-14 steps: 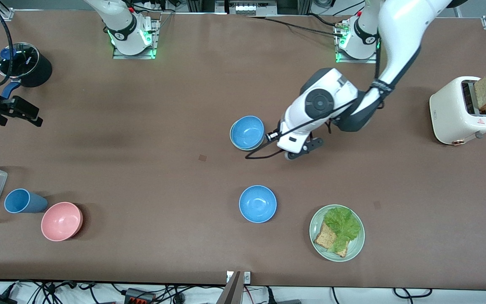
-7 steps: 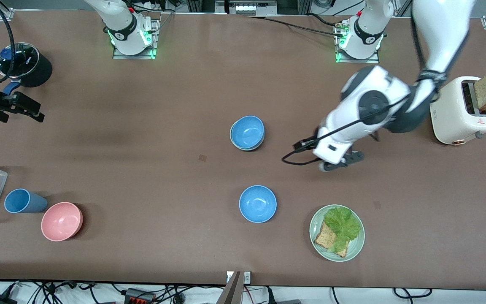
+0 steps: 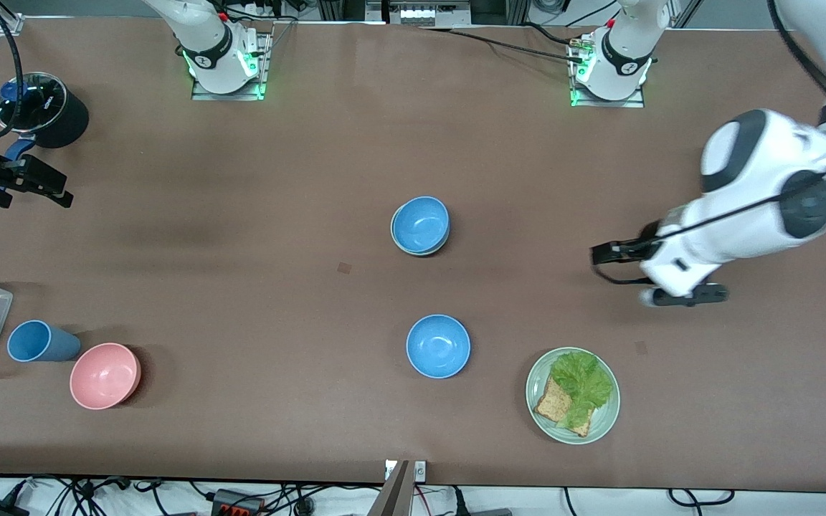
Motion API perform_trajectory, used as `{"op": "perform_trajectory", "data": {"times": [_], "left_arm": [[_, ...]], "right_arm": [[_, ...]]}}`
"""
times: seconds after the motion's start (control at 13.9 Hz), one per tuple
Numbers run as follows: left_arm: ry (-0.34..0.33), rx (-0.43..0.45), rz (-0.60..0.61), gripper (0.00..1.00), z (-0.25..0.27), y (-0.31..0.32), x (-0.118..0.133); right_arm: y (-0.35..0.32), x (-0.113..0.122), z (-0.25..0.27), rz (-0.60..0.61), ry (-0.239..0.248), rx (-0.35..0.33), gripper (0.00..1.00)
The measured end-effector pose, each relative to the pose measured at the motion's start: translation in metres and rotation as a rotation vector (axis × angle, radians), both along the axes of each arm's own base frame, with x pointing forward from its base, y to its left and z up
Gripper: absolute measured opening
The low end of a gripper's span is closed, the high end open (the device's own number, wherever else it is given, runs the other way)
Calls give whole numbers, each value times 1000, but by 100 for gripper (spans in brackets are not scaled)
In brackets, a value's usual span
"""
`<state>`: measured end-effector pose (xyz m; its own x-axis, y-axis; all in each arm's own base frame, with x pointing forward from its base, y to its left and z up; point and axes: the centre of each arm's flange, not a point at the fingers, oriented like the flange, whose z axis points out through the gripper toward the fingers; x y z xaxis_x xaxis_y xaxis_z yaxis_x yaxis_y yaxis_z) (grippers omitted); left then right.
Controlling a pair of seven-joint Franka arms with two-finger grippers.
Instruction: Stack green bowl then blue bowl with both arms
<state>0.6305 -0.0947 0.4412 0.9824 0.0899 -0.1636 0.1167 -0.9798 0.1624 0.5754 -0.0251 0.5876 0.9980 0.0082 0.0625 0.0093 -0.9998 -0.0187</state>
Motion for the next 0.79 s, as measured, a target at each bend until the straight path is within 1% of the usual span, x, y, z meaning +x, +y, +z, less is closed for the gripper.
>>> {"op": "perform_trajectory", "data": {"times": [0.14, 0.29, 0.58, 0.79], "left_arm": [[-28, 25, -25, 100, 19, 33, -12], [-53, 46, -20, 100, 40, 58, -29], [-46, 91, 49, 100, 88, 108, -64], [-40, 94, 41, 100, 106, 105, -77]], "right_arm": [[0, 0, 0, 0, 0, -3, 100], [-1, 0, 0, 0, 1, -5, 100], [-1, 0, 0, 0, 1, -8, 100], [-2, 0, 0, -1, 1, -8, 100]]}}
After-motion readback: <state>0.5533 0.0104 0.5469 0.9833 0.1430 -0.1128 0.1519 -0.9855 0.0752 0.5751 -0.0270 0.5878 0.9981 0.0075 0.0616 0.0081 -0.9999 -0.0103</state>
